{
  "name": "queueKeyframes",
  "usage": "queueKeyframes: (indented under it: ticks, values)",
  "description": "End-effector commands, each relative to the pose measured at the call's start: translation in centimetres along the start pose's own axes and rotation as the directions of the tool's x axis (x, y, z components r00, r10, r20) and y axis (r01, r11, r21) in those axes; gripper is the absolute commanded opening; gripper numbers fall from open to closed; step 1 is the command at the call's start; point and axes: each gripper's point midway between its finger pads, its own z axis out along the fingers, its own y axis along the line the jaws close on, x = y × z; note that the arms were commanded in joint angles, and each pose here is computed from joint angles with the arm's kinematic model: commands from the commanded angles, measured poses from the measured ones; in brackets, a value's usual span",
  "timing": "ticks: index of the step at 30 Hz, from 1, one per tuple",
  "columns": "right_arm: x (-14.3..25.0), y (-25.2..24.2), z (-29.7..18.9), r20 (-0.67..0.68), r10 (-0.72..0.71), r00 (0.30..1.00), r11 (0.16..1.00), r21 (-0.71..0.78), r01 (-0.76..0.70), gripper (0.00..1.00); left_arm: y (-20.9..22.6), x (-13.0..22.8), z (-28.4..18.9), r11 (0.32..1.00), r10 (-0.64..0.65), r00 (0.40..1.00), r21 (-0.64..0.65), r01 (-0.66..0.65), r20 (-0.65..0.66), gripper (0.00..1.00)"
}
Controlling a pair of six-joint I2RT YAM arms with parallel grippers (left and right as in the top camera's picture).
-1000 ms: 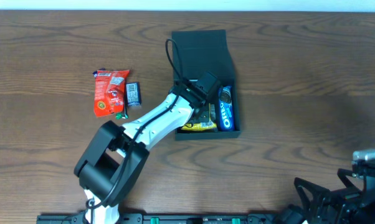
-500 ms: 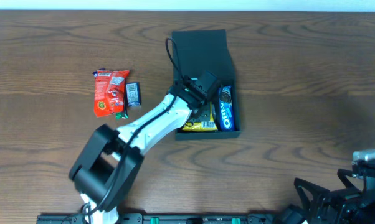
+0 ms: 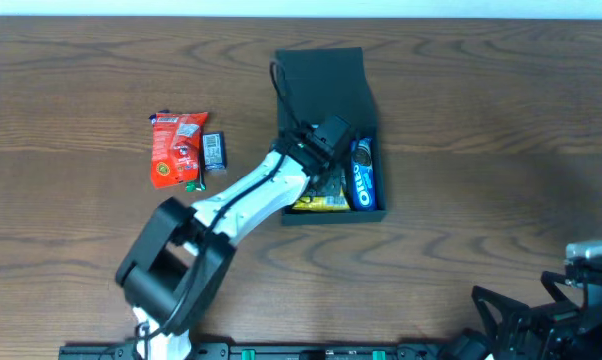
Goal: Pack container
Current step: 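Press the yellow bag down beside the Oreo pack and release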
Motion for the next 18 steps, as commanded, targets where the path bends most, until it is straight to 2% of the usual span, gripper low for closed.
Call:
queueKeyframes:
  ticks: [1, 4, 11, 15, 18]
  values:
    - [0.0, -0.2, -0.1, 0.007, 0.019, 1.000, 1.000, 0.007, -0.019, 0.99, 0.7, 1.8, 2.3, 0.999, 0.015, 0.997, -0.027, -0.018, -0.081, 0.06]
    - [0.0, -0.2, -0.1, 0.007, 0.019, 1.000, 1.000, 0.007, -0.019, 0.99, 1.7, 2.7, 3.2, 0.997, 0.015, 0.993, -0.072, -0.024, -0.115, 0.06]
    - [0.0, -0.2, -0.1, 0.007, 0.018, 1.000, 1.000, 0.008, -0.018, 0.99, 3.0, 1.9, 2.4, 0.987, 0.056, 0.995, -0.143, -0.067, -0.077, 0.06]
    - [0.0, -0.2, -0.1, 0.007, 0.017, 1.000, 1.000, 0.008, -0.017, 0.99, 4.8, 1.6, 1.9, 0.966, 0.080, 0.995, -0.240, -0.092, -0.059, 0.06]
    - [0.0, -0.2, -0.1, 0.007, 0.010, 1.000, 1.000, 0.008, -0.010, 0.99, 5.0, 1.5, 1.6, 0.964, 0.081, 0.995, -0.251, -0.092, -0.053, 0.06]
